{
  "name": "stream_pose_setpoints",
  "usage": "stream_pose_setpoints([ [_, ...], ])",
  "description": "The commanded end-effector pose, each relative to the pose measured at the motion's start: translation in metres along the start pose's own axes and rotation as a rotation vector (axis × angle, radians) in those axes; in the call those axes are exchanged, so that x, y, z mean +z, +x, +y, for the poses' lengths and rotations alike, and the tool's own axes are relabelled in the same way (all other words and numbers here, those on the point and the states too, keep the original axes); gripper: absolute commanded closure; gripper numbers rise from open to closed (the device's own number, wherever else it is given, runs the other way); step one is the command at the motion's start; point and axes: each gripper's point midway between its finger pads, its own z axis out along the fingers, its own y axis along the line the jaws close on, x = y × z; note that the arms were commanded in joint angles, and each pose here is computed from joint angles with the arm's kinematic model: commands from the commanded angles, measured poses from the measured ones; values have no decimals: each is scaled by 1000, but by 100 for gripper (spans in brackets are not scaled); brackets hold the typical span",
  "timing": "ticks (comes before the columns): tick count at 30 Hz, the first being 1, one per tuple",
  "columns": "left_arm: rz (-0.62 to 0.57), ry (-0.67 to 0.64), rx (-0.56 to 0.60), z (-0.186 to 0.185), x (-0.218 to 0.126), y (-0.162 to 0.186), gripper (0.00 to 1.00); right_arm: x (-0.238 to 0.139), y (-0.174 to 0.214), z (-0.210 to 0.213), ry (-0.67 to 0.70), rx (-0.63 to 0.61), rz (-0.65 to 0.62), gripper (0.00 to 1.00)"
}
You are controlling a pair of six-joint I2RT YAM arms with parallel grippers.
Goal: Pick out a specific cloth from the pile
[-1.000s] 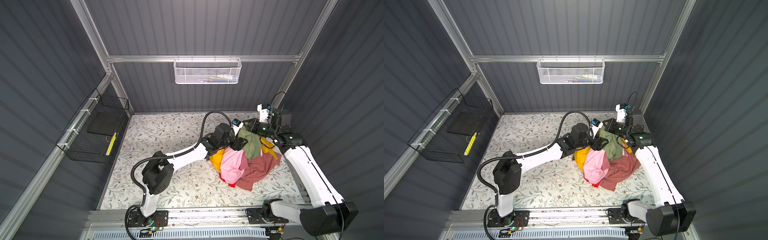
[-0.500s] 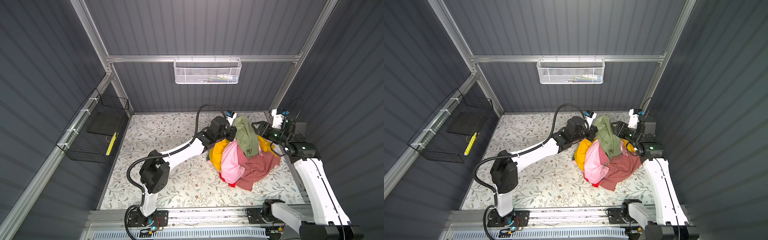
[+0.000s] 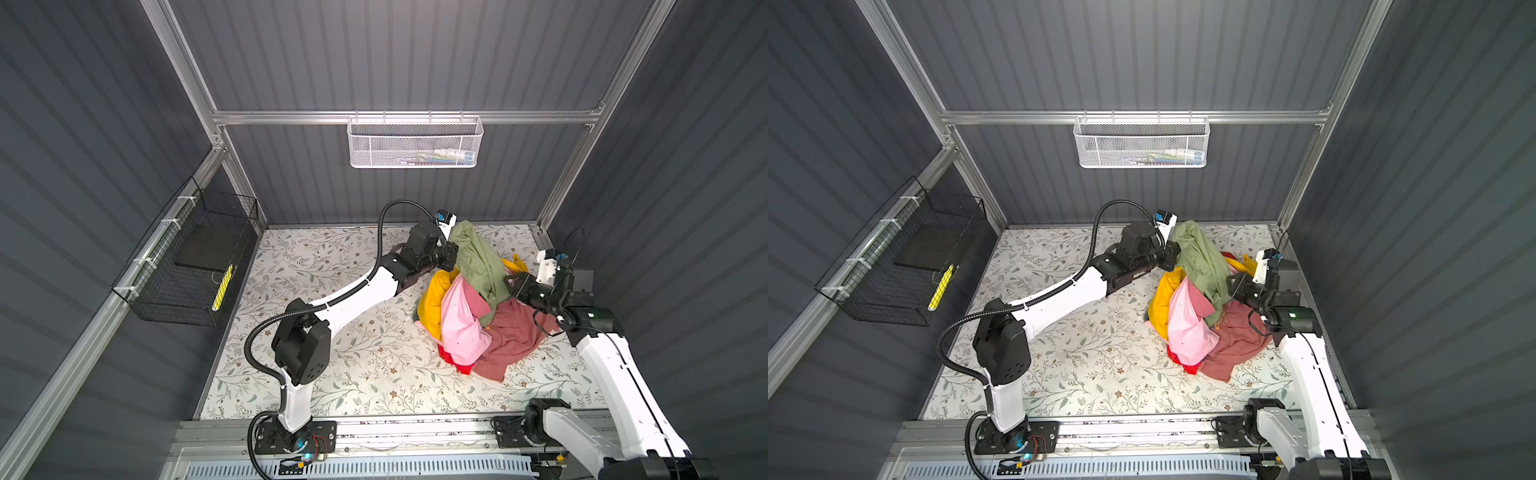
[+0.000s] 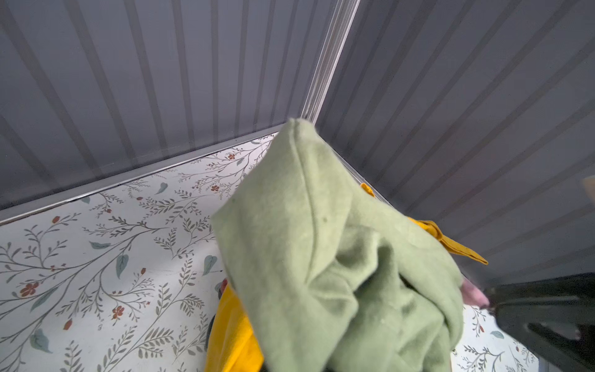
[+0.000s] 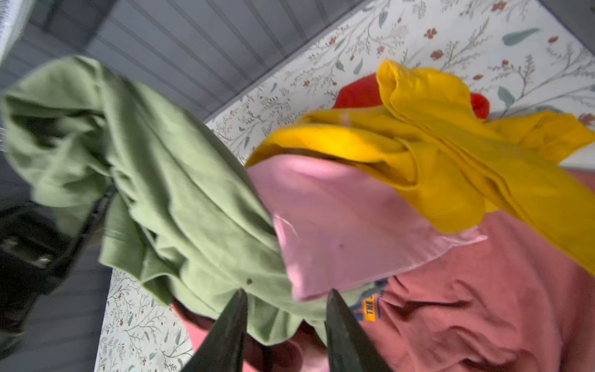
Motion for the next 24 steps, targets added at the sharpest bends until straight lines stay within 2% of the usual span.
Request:
stream_pose_setpoints([
  [1, -117, -58, 57, 3, -43, -62, 100, 9, -4, -9, 5, 38, -25, 57],
  [3, -118, -75, 78, 4, -51, -67, 100, 12, -8, -11, -8, 48, -40, 48],
  [4, -115, -88, 87, 5, -54, -69, 100, 13, -11, -10, -16, 51, -47, 47],
  [12, -114, -189, 106, 28, -76, -76, 100, 21, -7, -3, -83, 54, -23, 40],
  [16, -106, -172, 99, 26, -76, -75, 100, 23, -4, 13, -204, 39, -26, 38],
  [19, -98, -153, 86, 23, -73, -70, 100, 31, 4, 20, -286, 31, -5, 43],
  [24, -93, -128, 77, 20, -70, -65, 100, 45, 15, 15, -320, 4, 5, 50],
])
